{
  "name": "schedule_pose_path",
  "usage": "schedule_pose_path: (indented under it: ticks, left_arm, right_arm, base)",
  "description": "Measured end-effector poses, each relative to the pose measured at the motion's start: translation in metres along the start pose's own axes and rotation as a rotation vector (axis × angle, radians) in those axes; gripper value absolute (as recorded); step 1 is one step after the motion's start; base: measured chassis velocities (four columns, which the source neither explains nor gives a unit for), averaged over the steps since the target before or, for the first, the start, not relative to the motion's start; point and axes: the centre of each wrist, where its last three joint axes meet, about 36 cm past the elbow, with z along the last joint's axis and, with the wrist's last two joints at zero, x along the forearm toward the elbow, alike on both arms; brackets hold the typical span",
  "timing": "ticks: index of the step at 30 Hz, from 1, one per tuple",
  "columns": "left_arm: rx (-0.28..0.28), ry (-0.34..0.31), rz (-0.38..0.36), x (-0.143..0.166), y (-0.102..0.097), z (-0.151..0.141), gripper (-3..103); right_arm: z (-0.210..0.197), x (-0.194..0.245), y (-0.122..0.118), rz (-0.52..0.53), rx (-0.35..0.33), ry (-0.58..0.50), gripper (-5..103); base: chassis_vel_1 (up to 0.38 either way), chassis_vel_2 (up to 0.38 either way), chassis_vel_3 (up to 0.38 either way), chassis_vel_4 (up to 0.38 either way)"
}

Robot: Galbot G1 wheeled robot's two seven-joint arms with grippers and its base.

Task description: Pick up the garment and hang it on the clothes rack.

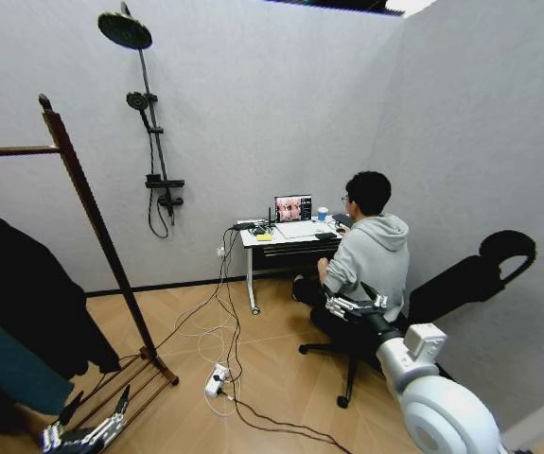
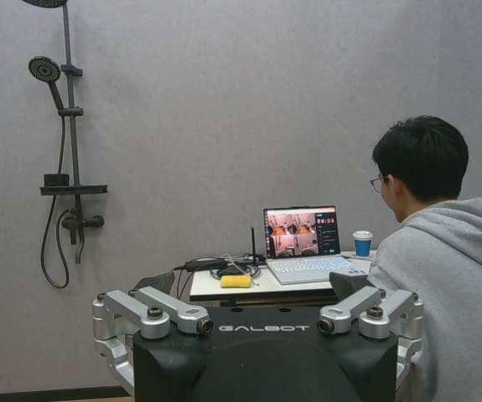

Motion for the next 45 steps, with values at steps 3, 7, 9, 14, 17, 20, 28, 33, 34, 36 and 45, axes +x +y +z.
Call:
schedule_pose_path:
  ticks: [3, 7, 9, 14, 17, 20, 28, 33, 34, 36, 45]
  left_arm:
    - [0.000, 0.000, 0.000, 0.000, 0.000, 0.000, 100]
    - [0.000, 0.000, 0.000, 0.000, 0.000, 0.000, 100]
    - [0.000, 0.000, 0.000, 0.000, 0.000, 0.000, 100]
    - [0.000, 0.000, 0.000, 0.000, 0.000, 0.000, 100]
    - [0.000, 0.000, 0.000, 0.000, 0.000, 0.000, 100]
    - [0.000, 0.000, 0.000, 0.000, 0.000, 0.000, 100]
    - [0.000, 0.000, 0.000, 0.000, 0.000, 0.000, 100]
    - [0.000, 0.000, 0.000, 0.000, 0.000, 0.000, 100]
    - [0.000, 0.000, 0.000, 0.000, 0.000, 0.000, 100]
    - [0.000, 0.000, 0.000, 0.000, 0.000, 0.000, 100]
    - [0.000, 0.000, 0.000, 0.000, 0.000, 0.000, 100]
  right_arm:
    - [0.001, 0.000, 0.002, -0.004, -0.005, 0.003, 100]
    - [0.001, -0.001, 0.003, -0.006, -0.005, 0.002, 100]
    - [0.001, -0.002, 0.004, -0.009, -0.004, 0.003, 100]
    - [0.002, -0.003, 0.006, -0.015, -0.006, 0.006, 100]
    - [0.003, -0.005, 0.006, -0.014, -0.004, 0.009, 100]
    - [0.002, -0.005, 0.006, -0.014, -0.003, 0.008, 100]
    - [0.002, -0.005, 0.008, -0.017, -0.008, 0.012, 100]
    - [0.003, -0.005, 0.010, -0.019, -0.012, 0.014, 100]
    - [0.003, -0.005, 0.011, -0.019, -0.012, 0.014, 100]
    - [0.003, -0.004, 0.011, -0.018, -0.012, 0.015, 100]
    - [0.006, -0.006, 0.011, -0.015, -0.016, 0.021, 100]
  base:
    - [0.100, -0.092, -0.091, 0.105]
    - [0.115, -0.122, -0.131, 0.113]
    - [0.155, -0.131, -0.167, 0.149]
    - [0.161, -0.115, -0.130, 0.179]
    - [0.176, -0.084, -0.090, 0.180]
    - [0.174, -0.065, -0.045, 0.176]
    - [0.151, -0.108, -0.088, 0.140]
    - [0.126, -0.135, -0.152, 0.138]
    - [0.147, -0.130, -0.117, 0.156]
    - [0.133, -0.149, -0.131, 0.158]
    - [0.161, -0.186, -0.198, 0.157]
